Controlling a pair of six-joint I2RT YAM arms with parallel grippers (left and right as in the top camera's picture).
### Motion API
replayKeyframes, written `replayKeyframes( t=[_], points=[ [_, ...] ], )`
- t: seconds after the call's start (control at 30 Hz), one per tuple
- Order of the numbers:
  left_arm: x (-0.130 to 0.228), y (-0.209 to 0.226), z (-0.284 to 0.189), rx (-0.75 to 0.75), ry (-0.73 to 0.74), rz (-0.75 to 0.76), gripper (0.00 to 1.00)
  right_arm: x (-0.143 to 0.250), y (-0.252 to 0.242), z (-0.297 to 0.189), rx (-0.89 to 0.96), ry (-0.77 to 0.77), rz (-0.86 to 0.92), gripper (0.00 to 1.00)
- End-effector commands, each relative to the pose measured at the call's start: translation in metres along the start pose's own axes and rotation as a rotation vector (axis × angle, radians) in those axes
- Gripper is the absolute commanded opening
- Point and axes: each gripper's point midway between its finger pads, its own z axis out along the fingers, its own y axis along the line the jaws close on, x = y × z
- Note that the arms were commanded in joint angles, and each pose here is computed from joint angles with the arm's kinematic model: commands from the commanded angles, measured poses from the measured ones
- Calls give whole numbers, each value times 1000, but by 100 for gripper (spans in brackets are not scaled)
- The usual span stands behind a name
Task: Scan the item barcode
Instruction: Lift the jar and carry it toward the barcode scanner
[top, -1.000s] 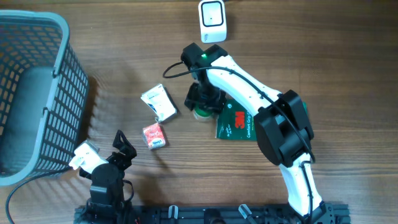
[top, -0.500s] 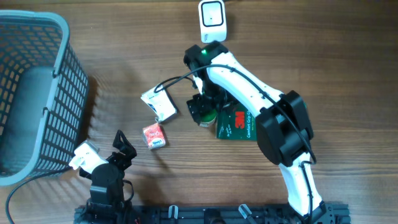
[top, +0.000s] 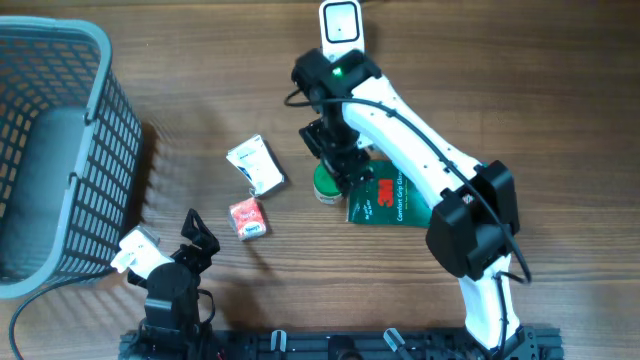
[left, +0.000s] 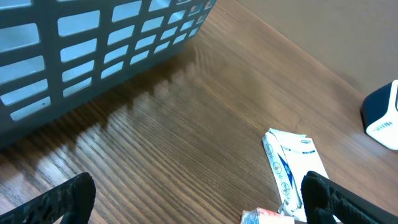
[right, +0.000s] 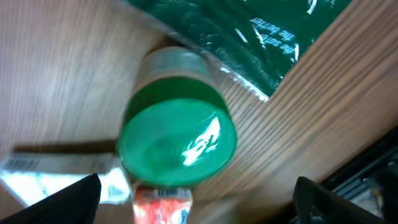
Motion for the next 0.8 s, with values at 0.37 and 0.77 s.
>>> replayKeyframes(
  t=[0.37,0.77],
  points=[
    [0,2,1,-8,-8,-13,100,-16,5,86,-33,14,109,89],
    [0,2,1,-8,-8,-13,100,-12,28,12,-230,119,-857,69]
  ],
)
